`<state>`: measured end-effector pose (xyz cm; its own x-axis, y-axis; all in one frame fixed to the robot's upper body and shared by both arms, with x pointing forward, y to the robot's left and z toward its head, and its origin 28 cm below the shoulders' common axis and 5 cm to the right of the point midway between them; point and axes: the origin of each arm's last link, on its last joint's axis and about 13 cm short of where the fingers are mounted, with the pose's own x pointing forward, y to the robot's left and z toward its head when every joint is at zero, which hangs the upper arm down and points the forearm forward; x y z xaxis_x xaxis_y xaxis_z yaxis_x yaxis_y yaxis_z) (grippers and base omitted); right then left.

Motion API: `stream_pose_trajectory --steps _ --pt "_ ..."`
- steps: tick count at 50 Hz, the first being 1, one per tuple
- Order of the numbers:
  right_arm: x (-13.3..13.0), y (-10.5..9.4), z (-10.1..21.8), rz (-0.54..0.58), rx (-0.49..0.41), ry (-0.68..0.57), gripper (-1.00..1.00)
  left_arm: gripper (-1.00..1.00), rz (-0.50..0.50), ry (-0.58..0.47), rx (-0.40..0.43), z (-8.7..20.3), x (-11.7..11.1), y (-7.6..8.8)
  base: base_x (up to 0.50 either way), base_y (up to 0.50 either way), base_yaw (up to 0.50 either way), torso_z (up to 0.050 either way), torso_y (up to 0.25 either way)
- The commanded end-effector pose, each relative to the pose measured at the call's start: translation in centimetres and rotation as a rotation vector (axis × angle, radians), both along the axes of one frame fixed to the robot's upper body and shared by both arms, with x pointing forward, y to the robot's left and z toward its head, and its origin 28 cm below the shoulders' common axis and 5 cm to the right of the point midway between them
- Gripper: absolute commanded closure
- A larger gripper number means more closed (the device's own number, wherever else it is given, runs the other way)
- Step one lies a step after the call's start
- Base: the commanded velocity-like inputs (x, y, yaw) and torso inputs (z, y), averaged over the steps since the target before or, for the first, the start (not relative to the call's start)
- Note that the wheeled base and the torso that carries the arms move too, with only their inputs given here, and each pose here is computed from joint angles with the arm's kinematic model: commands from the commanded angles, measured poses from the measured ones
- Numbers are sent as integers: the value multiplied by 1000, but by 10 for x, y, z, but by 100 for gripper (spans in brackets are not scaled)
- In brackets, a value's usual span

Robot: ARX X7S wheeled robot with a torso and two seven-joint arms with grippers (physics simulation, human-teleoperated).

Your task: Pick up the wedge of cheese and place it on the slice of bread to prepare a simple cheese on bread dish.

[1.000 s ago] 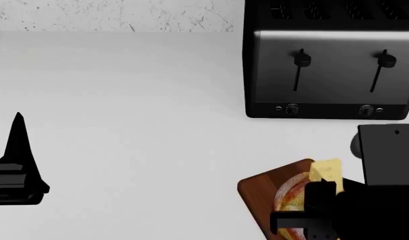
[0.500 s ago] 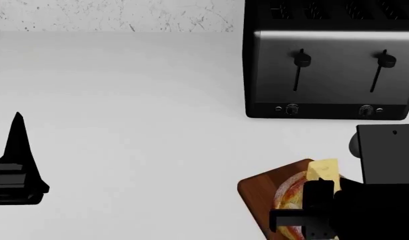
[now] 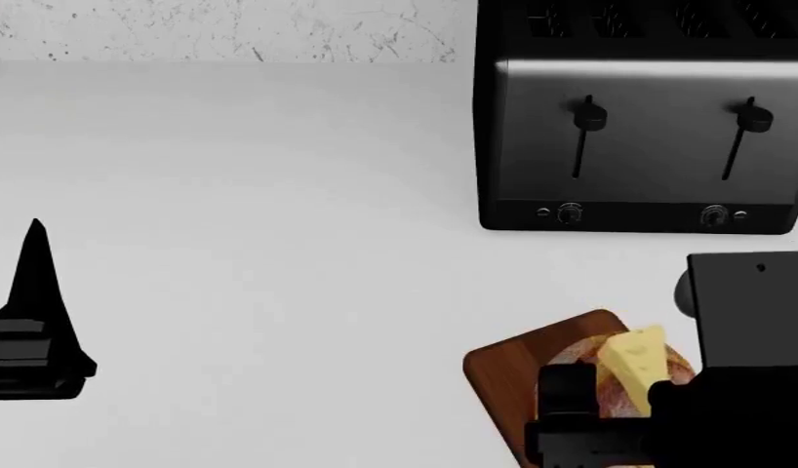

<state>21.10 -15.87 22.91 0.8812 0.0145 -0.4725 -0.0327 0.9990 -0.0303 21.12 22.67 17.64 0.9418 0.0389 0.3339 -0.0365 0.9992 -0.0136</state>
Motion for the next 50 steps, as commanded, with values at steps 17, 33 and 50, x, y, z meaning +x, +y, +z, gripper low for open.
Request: stream_pose_trajectory --steps 17,33,50 --pt "-14 10 26 33 -60 -54 -100 -100 1 0 2 1 -1 0 0 0 0 0 0" --pt "-32 17 53 54 -97 -150 -100 -100 1 6 4 0 1 0 0 0 0 0 0" --pt "-51 25 72 26 -108 -343 -100 -100 4 6 2 0 0 0 0 0 0 0 0"
